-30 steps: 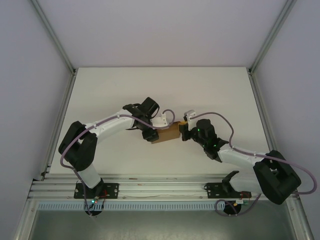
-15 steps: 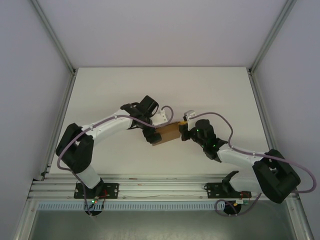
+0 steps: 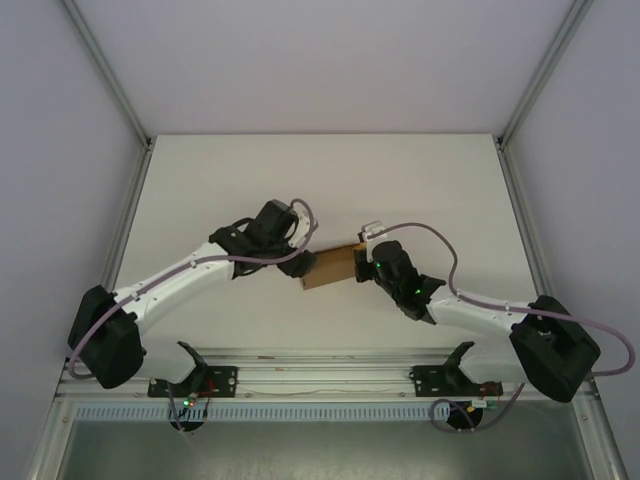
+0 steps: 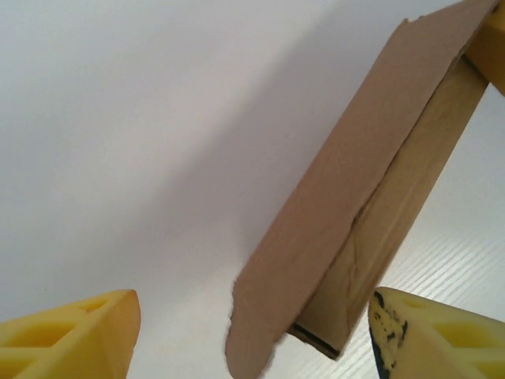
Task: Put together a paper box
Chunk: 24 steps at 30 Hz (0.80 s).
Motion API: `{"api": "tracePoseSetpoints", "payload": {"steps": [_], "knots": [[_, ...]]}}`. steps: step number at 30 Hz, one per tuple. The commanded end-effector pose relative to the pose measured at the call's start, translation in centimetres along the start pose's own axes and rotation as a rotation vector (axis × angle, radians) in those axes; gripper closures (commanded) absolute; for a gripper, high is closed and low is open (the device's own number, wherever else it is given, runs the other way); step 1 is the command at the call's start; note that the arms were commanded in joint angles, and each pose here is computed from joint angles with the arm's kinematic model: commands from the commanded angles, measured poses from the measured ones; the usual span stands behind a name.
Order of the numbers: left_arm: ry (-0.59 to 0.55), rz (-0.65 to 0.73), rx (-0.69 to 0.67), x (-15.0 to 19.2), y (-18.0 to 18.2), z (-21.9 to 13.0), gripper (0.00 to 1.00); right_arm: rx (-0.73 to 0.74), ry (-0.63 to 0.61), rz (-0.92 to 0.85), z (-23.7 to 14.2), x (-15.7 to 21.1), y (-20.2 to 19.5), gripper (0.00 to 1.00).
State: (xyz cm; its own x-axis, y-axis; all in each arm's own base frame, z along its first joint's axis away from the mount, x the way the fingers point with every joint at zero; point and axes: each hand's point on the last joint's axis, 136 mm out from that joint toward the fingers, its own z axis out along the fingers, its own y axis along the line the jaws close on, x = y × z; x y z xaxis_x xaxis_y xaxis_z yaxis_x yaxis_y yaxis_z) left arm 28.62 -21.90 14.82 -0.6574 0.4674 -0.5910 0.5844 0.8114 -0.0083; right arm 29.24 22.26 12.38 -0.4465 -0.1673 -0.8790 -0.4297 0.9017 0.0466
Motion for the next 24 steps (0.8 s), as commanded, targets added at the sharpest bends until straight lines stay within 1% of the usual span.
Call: {"api": "tracePoseSetpoints", "payload": {"steps": [1, 3, 7, 9, 10, 11, 13, 15, 17, 21, 23, 24], "knots": [[-0.020, -0.115, -0.049, 0.2, 0.0, -0.6, 0.37, 0.081, 0.164, -0.032, -0.3, 4.1, -1.3, 1.00], [-0.023, -0.087, -0.026, 0.4, -0.7, -0.5, 0.41, 0.091, 0.169, -0.021, -0.3, 4.0, -1.3, 1.00], [0.013, -0.085, -0.096, 1.0, 0.4, 0.3, 0.46, 0.071, 0.171, -0.022, -0.2, 3.9, -0.9, 1.00], [0.043, -0.088, -0.122, 1.4, 0.8, 0.7, 0.52, 0.068, 0.170, -0.019, -0.2, 3.9, -0.8, 1.00], [0.052, -0.087, -0.131, 1.4, 0.9, 0.8, 0.57, 0.064, 0.173, -0.020, -0.2, 3.9, -0.7, 1.00], [0.054, -0.096, -0.139, 1.4, 1.0, 0.9, 0.63, 0.062, 0.175, -0.018, -0.2, 3.9, -0.7, 1.00], [0.055, -0.105, -0.136, 1.3, 1.0, 0.8, 0.68, 0.058, 0.181, -0.018, -0.2, 4.0, -0.6, 1.00], [0.053, -0.120, -0.137, 1.2, 0.9, 0.6, 0.76, 0.064, 0.184, -0.018, -0.3, 3.9, -0.7, 1.00], [0.044, -0.150, -0.139, 1.1, 0.9, 0.4, 0.79, 0.068, 0.187, -0.018, -0.4, 4.0, -0.7, 1.00], [0.033, -0.219, -0.117, 0.9, 0.4, 0.0, 0.80, 0.092, 0.207, -0.013, -0.5, 4.2, -1.0, 0.99], [0.034, -0.240, -0.107, 1.1, 0.2, 0.1, 0.84, 0.097, 0.216, -0.018, -0.5, 4.3, -1.0, 0.99], [0.031, -0.253, -0.109, 1.1, 0.2, 0.2, 0.88, 0.101, 0.215, -0.016, -0.5, 4.3, -1.0, 1.00]]}}
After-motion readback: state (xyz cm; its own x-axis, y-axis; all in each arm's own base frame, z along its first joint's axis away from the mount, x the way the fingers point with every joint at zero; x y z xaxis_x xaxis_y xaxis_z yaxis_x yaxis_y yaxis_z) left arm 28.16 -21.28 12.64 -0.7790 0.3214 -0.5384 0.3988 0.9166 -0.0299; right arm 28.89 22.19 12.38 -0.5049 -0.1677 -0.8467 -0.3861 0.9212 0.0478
